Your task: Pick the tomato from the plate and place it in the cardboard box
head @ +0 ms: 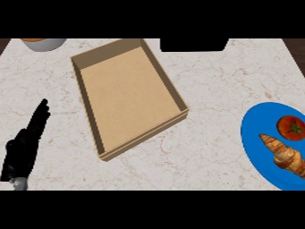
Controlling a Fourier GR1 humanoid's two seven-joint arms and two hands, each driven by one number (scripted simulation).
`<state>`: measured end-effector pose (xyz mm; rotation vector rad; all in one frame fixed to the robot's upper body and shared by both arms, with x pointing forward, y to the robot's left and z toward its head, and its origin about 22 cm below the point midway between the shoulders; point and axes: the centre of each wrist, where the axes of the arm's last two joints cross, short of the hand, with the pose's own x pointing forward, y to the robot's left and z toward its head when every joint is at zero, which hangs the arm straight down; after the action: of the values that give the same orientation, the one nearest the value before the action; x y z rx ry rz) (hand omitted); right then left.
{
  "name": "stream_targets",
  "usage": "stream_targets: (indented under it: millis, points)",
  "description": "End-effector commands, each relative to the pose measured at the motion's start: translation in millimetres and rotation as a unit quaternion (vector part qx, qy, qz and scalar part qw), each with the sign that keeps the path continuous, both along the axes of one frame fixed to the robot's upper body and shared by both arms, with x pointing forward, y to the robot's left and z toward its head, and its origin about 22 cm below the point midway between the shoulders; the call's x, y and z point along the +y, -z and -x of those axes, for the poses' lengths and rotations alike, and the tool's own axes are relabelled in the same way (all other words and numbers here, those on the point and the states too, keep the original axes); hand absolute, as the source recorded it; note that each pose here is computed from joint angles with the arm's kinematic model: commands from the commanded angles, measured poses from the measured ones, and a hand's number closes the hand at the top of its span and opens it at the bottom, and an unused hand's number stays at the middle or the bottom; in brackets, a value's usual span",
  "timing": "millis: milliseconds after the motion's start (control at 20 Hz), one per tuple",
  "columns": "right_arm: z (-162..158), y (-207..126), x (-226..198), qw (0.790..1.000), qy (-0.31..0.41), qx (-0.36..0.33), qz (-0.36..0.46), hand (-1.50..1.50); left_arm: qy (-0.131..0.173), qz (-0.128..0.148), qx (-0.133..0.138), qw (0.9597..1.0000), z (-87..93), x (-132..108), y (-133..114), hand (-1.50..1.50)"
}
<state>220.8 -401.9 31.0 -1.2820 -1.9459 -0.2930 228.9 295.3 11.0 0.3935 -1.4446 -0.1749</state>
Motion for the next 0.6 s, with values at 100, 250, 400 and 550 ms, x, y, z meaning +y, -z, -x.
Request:
stream_targets:
  millis: [100,250,400,550]
  points:
    - [67.8,20.7,-21.6,0.979,0.052,0.185,0.072,-1.5,-0.002,0.001,-0.005,1.0,-0.2,4.9,-10.4,0.0]
    - [75.3,18.5,-26.5,0.953,0.047,0.29,0.074,-1.5,0.015,-0.008,-0.001,0.9999,8.0,-6.4,5.9,0.0]
    - [86.6,16.7,-24.7,0.918,0.034,0.388,0.073,-1.5,0.008,-0.005,-0.007,0.9999,-12.4,-0.3,-15.0,0.0]
    - [71.4,1.7,-5.8,0.891,0.021,0.449,0.066,-1.5,0.015,-0.004,-0.003,0.9999,-10.5,-11.8,-6.1,0.0]
